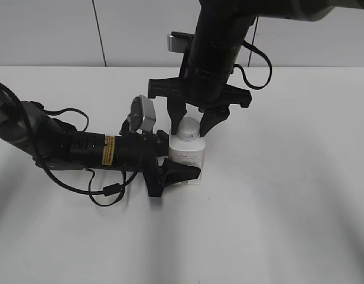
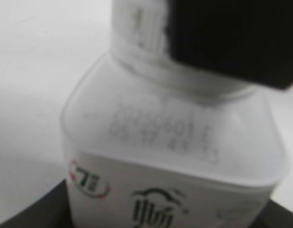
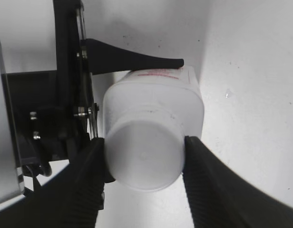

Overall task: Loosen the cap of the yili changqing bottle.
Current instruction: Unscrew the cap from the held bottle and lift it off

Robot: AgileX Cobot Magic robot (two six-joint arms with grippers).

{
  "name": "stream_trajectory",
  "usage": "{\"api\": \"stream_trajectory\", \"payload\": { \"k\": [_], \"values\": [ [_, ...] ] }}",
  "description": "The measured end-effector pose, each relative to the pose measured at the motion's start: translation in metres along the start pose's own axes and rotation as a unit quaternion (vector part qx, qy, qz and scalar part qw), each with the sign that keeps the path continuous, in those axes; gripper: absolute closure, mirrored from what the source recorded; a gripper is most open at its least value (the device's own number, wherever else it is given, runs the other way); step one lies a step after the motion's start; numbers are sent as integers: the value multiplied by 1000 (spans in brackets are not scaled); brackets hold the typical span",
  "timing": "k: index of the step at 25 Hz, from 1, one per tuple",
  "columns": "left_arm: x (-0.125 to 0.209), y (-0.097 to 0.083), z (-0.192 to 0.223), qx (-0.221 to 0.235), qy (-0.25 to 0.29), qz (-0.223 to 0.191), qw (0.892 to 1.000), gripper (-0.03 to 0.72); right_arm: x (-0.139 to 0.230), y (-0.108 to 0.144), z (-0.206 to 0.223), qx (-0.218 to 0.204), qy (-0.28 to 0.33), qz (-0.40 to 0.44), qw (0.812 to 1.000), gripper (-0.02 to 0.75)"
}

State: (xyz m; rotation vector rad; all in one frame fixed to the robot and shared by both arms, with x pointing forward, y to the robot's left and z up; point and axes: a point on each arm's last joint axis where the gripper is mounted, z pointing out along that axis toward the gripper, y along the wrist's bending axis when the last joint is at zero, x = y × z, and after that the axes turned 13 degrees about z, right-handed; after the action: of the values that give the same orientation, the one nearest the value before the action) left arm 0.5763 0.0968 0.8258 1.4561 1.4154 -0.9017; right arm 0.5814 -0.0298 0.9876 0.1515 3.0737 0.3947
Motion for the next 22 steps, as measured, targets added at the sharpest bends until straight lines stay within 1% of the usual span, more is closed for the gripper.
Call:
{"api": "stream_trajectory", "payload": {
  "k": [7,9,12,15,18,22],
  "values": [
    [0,0,0,0,0,0,1000,261,0,0,0,3,-2,-15,1000,342],
    [0,0,0,0,0,0,1000,261,0,0,0,3,-2,-40,999,342],
    [0,0,0,0,0,0,1000,261,0,-1,0,3,-1,-107,994,342],
    [0,0,0,0,0,0,1000,264,0,-1,0,4,-1,-178,984,342],
    [0,0,0,0,0,0,1000,270,0,-1,0,5,-1,-246,969,342],
    [0,0,0,1,1,2,1000,279,0,-1,0,6,0,-346,938,343]
  ]
}}
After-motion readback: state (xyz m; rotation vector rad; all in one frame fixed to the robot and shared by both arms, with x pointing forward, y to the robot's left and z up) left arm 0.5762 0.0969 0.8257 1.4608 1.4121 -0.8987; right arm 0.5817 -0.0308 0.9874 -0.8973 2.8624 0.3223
